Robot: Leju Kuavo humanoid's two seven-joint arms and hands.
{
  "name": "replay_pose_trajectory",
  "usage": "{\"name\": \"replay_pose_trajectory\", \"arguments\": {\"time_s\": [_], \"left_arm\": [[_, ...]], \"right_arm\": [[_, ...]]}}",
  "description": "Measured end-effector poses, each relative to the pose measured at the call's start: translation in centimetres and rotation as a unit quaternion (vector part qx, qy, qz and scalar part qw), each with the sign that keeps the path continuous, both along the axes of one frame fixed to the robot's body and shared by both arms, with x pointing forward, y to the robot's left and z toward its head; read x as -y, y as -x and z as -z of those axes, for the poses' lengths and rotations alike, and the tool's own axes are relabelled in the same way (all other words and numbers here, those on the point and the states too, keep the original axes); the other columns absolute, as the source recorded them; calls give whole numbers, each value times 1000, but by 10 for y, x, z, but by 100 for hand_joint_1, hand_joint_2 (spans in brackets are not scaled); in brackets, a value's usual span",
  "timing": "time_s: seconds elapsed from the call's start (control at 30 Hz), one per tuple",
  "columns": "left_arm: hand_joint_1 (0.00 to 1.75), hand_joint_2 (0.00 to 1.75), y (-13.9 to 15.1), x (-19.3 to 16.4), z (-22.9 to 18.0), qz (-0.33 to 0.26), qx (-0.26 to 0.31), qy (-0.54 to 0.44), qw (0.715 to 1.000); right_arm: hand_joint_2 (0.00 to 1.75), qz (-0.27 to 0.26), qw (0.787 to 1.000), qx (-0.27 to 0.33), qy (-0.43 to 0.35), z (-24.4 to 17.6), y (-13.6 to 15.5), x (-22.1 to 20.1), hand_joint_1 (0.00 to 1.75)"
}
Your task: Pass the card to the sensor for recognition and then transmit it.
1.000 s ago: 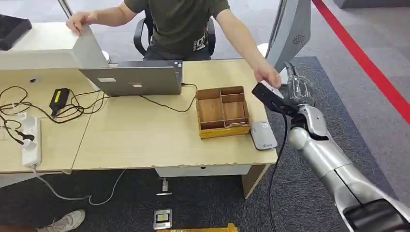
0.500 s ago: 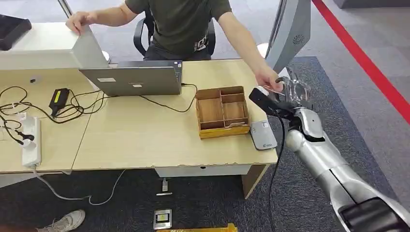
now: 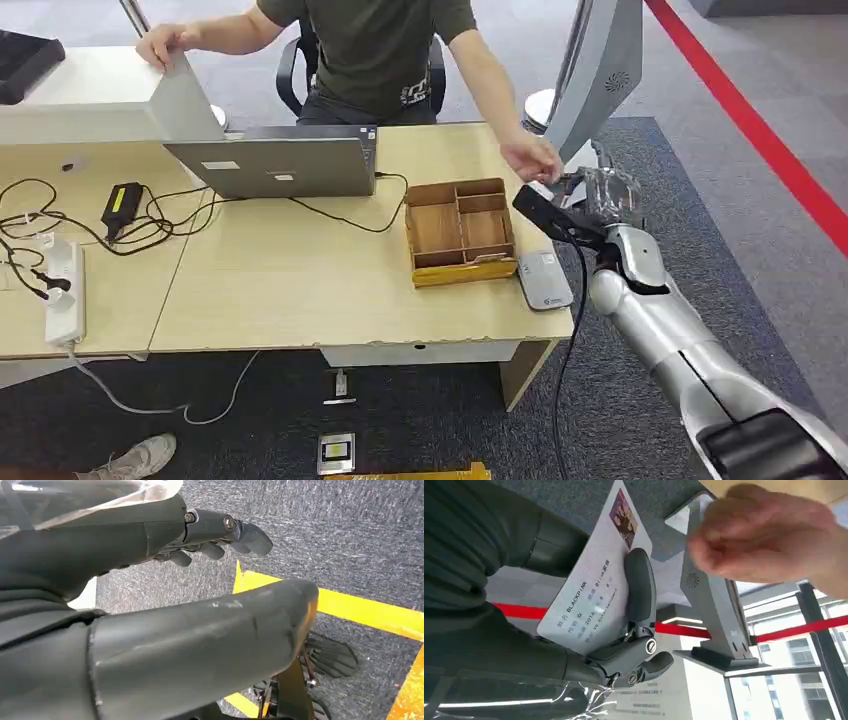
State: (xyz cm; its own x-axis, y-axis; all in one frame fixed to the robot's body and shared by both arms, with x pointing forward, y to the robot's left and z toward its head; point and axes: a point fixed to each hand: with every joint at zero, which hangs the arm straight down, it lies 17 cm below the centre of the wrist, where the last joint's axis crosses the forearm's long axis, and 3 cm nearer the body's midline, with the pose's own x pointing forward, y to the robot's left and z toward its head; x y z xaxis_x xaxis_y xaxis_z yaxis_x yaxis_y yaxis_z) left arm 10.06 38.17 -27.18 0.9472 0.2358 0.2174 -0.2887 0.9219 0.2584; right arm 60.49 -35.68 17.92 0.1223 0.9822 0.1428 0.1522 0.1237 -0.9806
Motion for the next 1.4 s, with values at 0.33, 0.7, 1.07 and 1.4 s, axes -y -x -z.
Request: {"name": "replay_pose_trajectory", "arguments": {"time_s": [0.33, 0.7, 1.07, 1.4], "left_arm": [[0, 0, 1, -2, 0, -8, 1, -4, 1000], [0, 0, 4, -4, 0, -24, -8, -12, 1000], [0, 0, 12, -8, 0, -53, -19, -19, 998], [0, 0, 12, -7, 0, -60, -18, -20, 998]], "right_arm": [[175, -12, 1000, -13, 1, 14, 3, -4, 175], [175, -13, 998, -50, -24, 64, 18, -6, 175], [175, 0, 995, -85, -48, 107, 38, 0, 175], [175, 3, 993, -100, -55, 122, 45, -4, 175]]}}
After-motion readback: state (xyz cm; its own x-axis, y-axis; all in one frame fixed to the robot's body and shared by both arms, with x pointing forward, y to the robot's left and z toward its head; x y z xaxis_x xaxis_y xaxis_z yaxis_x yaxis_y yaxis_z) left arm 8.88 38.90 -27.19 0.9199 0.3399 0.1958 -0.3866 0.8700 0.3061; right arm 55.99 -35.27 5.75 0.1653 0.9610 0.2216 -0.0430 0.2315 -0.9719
